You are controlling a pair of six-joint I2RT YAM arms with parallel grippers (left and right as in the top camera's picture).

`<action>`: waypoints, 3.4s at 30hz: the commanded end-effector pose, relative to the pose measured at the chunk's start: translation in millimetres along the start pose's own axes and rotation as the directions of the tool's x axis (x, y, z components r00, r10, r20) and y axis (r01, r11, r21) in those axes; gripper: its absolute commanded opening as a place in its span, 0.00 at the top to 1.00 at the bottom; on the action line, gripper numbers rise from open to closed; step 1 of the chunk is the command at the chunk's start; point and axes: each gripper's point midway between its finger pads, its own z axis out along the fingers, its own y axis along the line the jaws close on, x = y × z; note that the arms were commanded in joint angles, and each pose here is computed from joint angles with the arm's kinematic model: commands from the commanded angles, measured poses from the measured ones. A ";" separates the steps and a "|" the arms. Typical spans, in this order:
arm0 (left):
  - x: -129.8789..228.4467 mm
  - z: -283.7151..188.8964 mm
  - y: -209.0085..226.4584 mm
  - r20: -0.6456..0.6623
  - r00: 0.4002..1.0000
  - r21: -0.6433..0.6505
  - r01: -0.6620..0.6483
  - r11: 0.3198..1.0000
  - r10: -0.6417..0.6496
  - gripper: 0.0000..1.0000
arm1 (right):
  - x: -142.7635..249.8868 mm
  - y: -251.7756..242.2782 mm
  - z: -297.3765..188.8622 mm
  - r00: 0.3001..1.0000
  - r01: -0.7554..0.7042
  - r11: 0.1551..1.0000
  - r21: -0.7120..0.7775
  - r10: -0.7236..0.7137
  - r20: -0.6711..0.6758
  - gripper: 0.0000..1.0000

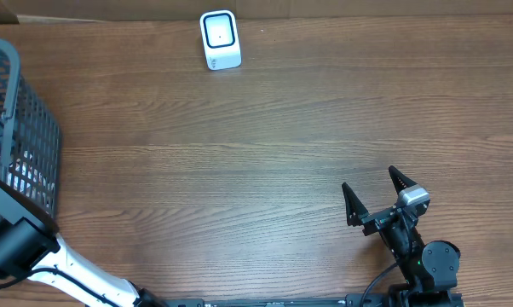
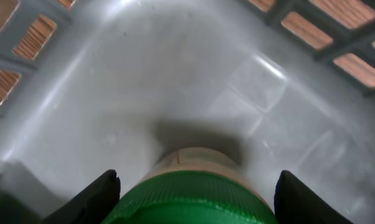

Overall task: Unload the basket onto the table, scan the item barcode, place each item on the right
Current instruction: 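Grasp the green-lidded jar in the basket with the left gripper, then carry the jar with the left gripper toward the white scanner, then set the jar down on the table and open the left gripper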

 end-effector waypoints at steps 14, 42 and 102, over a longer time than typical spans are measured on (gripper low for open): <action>-87.6 -206.0 -13.0 0.408 0.899 0.130 0.115 0.985 -0.159 0.67 | 1.9 0.8 0.1 1.000 -0.002 1.000 -0.004 0.002 0.004 0.00; 156.3 -347.7 -331.3 0.280 0.805 0.517 -0.585 0.625 0.523 0.72 | 1.9 0.8 0.1 1.000 -0.002 1.000 -0.004 0.002 0.004 0.00; 157.9 -357.9 -393.5 0.230 0.886 0.443 -0.464 0.767 0.403 0.01 | 1.9 0.8 0.1 1.000 -0.002 1.000 -0.004 0.002 0.004 0.00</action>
